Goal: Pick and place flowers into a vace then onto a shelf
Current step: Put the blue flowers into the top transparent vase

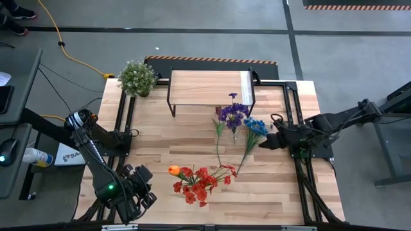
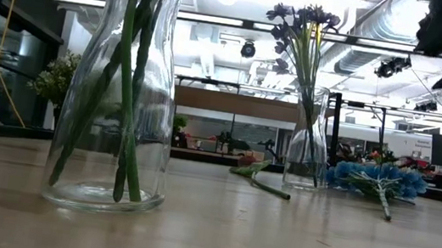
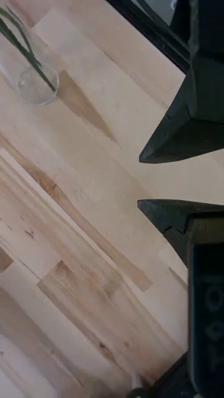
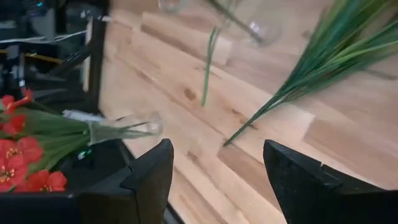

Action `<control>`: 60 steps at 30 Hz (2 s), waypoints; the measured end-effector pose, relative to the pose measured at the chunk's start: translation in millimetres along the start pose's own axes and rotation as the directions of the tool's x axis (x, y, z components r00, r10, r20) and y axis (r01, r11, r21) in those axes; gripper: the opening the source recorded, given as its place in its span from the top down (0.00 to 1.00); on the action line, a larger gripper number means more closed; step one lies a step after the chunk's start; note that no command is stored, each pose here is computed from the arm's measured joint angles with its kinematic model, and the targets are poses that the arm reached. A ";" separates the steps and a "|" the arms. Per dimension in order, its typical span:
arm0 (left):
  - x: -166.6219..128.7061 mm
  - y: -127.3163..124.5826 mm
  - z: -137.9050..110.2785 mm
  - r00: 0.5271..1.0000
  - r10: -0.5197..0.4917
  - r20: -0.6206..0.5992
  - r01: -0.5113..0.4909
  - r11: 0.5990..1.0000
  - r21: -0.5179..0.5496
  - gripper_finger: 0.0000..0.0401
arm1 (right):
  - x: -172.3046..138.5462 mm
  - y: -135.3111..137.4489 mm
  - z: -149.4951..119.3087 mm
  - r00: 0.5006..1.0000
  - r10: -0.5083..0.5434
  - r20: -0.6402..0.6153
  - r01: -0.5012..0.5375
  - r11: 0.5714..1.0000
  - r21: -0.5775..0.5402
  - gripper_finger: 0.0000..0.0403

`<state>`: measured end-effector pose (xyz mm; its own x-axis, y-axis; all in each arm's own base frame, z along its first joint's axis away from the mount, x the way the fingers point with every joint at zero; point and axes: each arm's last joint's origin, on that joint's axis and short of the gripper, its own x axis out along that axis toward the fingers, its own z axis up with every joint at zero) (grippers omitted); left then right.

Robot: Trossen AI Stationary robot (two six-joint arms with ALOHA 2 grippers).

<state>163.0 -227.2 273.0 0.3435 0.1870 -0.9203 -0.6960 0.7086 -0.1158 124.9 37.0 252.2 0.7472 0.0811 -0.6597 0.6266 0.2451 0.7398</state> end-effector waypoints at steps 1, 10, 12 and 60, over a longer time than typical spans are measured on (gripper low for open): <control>0.0 0.3 0.1 1.000 0.003 0.001 -0.003 1.000 0.001 0.66 | -3.7 3.6 0.1 1.000 -0.022 0.011 0.022 1.000 0.002 0.41; 0.0 1.5 0.3 1.000 0.015 0.003 -0.015 1.000 0.006 0.66 | -5.7 33.9 -0.6 0.952 -0.305 -0.001 0.305 0.951 0.040 0.41; 0.0 1.5 0.3 1.000 0.015 0.003 -0.015 1.000 0.007 0.66 | -1.0 42.4 -1.3 0.946 -0.325 0.001 0.325 0.945 0.048 0.41; 0.1 1.4 0.5 1.000 0.013 0.007 -0.014 0.998 0.057 0.66 | 90.3 2.6 -7.9 0.928 -0.372 -0.008 0.359 0.890 0.283 0.41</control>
<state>162.3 -225.9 272.9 0.3384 0.2011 -0.9192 -0.6635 0.7437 -0.0816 192.2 52.7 193.6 0.4588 -0.0081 -0.8885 0.8882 -0.0259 0.4588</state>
